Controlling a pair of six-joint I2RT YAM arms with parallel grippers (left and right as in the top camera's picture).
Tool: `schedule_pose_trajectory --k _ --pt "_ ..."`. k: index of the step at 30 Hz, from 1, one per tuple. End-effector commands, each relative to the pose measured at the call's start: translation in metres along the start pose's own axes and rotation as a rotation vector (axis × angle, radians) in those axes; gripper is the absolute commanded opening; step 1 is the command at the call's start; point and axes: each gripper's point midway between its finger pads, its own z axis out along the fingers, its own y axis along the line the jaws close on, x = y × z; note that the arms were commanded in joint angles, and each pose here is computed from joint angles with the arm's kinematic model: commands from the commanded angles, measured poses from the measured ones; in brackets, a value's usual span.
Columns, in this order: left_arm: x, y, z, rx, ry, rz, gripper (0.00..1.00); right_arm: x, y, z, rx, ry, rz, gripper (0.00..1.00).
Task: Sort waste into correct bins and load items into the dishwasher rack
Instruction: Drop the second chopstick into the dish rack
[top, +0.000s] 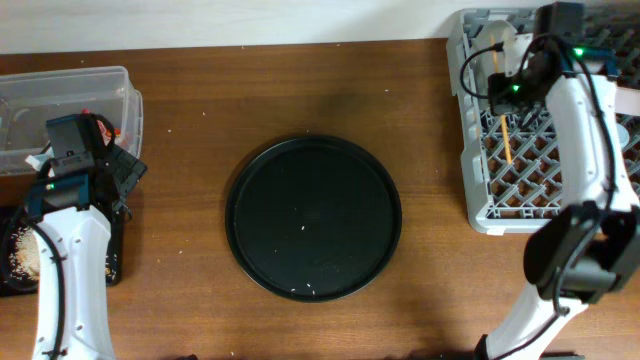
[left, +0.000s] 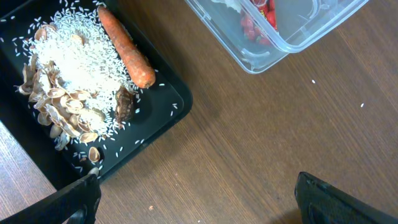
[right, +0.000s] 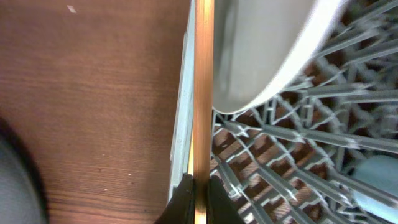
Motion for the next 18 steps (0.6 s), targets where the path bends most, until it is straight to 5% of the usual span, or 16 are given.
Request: schedule_pose_trajectory --k 1,2,6,11,18 --pt "-0.005 0.0 -0.003 0.001 -0.014 -0.018 0.99 0.003 -0.001 0.026 -0.018 0.031 -0.007 0.06" --pt "-0.005 0.0 -0.003 0.001 -0.014 -0.018 0.99 0.004 -0.001 0.03 -0.021 0.038 -0.005 0.07" --pt "-0.005 0.0 -0.003 0.001 -0.014 -0.018 0.99 0.004 -0.003 0.025 -0.007 0.043 0.081 0.96" --pt "-0.005 0.0 -0.003 0.001 -0.014 -0.018 0.99 0.002 0.001 -0.044 -0.005 0.038 0.185 0.98" --pt "-0.005 0.0 -0.003 0.001 -0.014 -0.018 0.99 0.081 0.08 -0.256 -0.164 -0.158 0.228 0.98"
